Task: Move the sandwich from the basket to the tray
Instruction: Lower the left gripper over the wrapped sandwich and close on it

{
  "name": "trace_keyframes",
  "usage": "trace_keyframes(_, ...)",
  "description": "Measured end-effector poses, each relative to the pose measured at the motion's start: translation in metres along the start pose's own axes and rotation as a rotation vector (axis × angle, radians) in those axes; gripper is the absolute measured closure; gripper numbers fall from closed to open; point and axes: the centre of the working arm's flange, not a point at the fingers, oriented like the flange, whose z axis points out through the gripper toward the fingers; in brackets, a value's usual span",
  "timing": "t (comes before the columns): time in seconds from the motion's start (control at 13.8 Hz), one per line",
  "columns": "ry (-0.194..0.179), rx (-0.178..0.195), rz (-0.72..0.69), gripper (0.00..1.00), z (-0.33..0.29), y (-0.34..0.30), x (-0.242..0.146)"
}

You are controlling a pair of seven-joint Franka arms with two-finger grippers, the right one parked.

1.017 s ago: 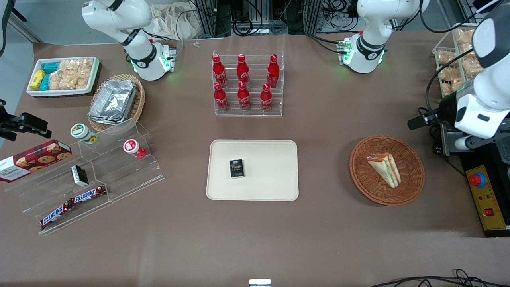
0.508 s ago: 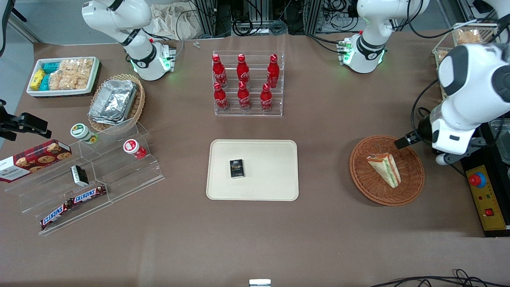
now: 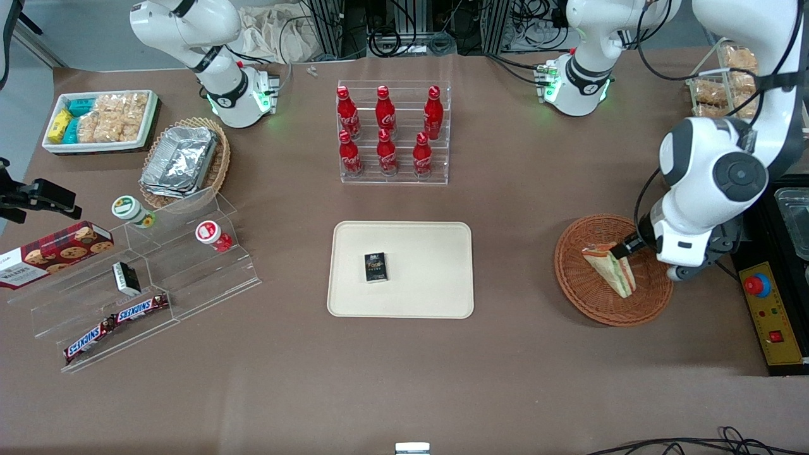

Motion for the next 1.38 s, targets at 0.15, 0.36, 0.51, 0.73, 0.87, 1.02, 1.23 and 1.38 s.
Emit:
trace_keyframes(0.15,-0.004,-0.004,-0.002,0.00,0.018,0.004,0.003)
trace_keyframes(0.36,-0.013,-0.006,-0.005,0.00,0.042,0.008,0.005)
trace_keyframes(0.51,-0.020,-0.006,-0.009,0.00,0.058,0.011,0.005)
trace_keyframes(0.73,-0.037,0.000,-0.009,0.00,0.080,0.013,0.005)
trace_keyframes(0.87,-0.047,0.005,-0.009,0.00,0.090,0.013,0.004)
trace_keyframes(1.02,-0.050,0.004,-0.008,0.00,0.098,0.014,0.004)
trace_keyframes(1.23,-0.053,0.005,-0.005,0.00,0.108,0.015,0.004)
trace_keyframes(1.38,-0.051,0.013,0.003,0.00,0.113,0.015,0.003)
